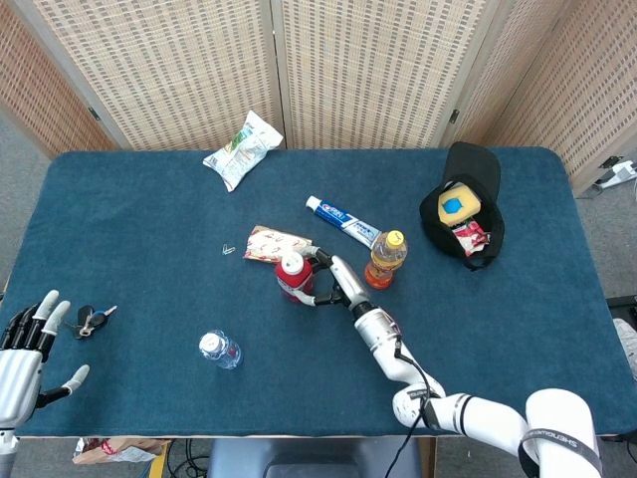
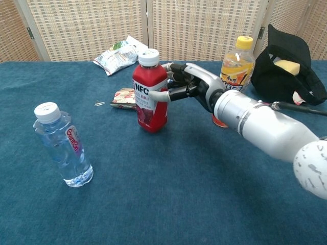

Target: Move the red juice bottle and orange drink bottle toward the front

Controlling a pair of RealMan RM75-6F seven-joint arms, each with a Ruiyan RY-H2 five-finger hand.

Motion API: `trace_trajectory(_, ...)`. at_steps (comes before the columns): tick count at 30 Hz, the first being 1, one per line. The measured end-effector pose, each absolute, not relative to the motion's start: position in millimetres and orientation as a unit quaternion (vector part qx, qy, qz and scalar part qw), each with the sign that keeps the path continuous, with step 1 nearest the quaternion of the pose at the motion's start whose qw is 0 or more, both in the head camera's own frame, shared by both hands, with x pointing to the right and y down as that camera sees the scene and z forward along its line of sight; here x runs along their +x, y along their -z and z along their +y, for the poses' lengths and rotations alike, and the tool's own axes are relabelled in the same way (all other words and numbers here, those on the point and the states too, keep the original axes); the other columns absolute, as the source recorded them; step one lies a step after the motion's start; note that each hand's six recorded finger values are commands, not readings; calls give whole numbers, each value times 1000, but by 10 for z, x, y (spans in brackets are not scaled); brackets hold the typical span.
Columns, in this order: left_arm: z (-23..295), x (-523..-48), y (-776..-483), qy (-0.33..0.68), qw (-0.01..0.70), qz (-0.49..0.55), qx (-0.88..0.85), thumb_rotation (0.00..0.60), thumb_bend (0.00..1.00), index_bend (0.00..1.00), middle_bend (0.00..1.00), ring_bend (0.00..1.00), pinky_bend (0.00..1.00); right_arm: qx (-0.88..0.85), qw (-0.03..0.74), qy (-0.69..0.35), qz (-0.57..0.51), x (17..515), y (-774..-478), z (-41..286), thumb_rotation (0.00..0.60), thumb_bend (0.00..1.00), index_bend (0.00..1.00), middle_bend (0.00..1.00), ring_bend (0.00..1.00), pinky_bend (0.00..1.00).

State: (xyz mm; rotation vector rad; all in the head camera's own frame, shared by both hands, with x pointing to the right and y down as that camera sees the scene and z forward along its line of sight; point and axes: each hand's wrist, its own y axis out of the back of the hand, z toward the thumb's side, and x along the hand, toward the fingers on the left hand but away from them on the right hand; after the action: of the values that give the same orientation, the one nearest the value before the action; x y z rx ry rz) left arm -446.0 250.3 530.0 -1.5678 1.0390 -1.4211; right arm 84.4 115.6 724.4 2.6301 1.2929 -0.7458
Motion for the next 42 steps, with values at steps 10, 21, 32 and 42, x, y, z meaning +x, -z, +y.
trace_trajectory(10,2495,-4395,-5314,553,385,407,-617,600,187,31,0,29,52,905,67,228,354,1043,-6898,1457,600,439,464,400,306,368)
trace_trajectory(21,2497,-4352,-5307,552,387,404,-619,600,187,31,0,29,52,931,71,217,284,1047,-6804,1898,600,385,464,397,306,368)
trace_trajectory(32,2510,-4379,-5295,554,386,404,-617,600,187,31,0,29,52,933,74,223,271,983,-6924,1980,600,342,436,340,299,368)
trace_trajectory(42,2505,-4383,-5301,552,386,405,-618,600,187,31,0,29,52,937,71,228,253,963,-6973,2006,600,253,70,114,105,228)
